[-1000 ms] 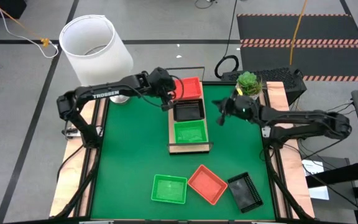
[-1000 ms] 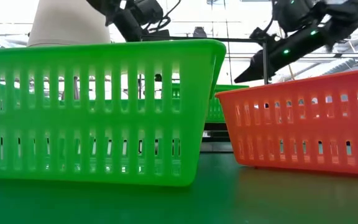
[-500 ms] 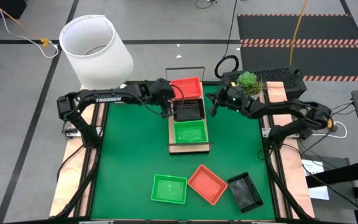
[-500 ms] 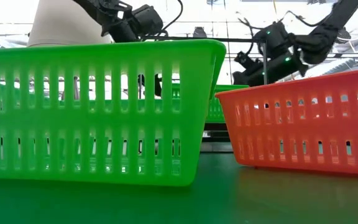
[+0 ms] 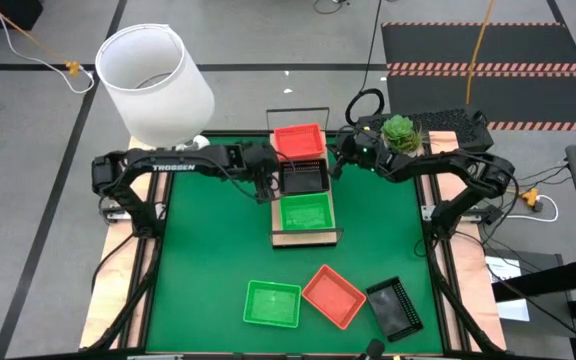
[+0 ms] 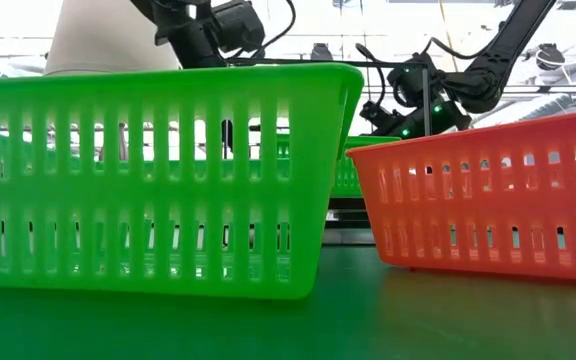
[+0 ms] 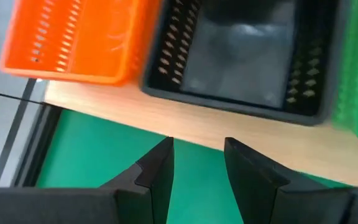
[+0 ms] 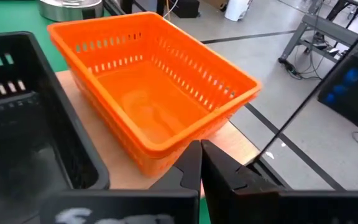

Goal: Stack baskets on shelf by color
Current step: Stack the top orange bin on the orange bin on the shelf

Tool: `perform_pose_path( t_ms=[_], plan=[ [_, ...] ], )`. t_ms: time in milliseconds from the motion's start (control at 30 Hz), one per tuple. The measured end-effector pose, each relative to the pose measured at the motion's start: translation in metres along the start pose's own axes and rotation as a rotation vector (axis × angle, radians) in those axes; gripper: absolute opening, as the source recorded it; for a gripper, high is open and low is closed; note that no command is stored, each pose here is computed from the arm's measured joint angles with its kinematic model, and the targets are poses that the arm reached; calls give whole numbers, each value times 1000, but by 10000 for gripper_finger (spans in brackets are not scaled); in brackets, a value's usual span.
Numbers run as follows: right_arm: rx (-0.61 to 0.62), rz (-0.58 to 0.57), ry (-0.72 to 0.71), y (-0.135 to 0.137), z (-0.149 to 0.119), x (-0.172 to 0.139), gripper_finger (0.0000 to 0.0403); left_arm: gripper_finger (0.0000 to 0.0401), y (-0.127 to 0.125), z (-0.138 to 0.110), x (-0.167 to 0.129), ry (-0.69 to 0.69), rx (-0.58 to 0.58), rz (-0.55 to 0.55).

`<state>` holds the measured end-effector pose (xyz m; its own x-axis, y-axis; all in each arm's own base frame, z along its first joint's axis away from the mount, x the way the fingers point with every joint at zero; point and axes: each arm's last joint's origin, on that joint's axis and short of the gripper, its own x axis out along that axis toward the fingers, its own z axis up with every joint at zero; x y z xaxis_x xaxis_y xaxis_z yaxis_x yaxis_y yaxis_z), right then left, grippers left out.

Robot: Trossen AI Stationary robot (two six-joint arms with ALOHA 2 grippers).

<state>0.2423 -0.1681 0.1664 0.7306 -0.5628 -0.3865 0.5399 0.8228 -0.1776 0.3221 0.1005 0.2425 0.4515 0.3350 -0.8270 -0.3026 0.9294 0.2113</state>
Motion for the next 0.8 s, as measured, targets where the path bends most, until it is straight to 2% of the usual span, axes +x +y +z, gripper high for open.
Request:
perform_pose_path(
  t_ms=[133, 233, 500, 800],
  plan=[
    [1, 29, -5, 0, 0, 0, 0, 145, -3, 0, -1, 5, 14, 0],
    [3, 77, -14, 2, 0, 0, 0, 145, -1, -3, 2, 10, 13, 60],
    [2, 86, 11, 3, -2, 0, 0, 145, 13, -15, 14, 43, -19, 123],
    [21, 89, 31, 3, -3, -1, 0, 145, 26, -26, 34, -72, -28, 168]
  ],
)
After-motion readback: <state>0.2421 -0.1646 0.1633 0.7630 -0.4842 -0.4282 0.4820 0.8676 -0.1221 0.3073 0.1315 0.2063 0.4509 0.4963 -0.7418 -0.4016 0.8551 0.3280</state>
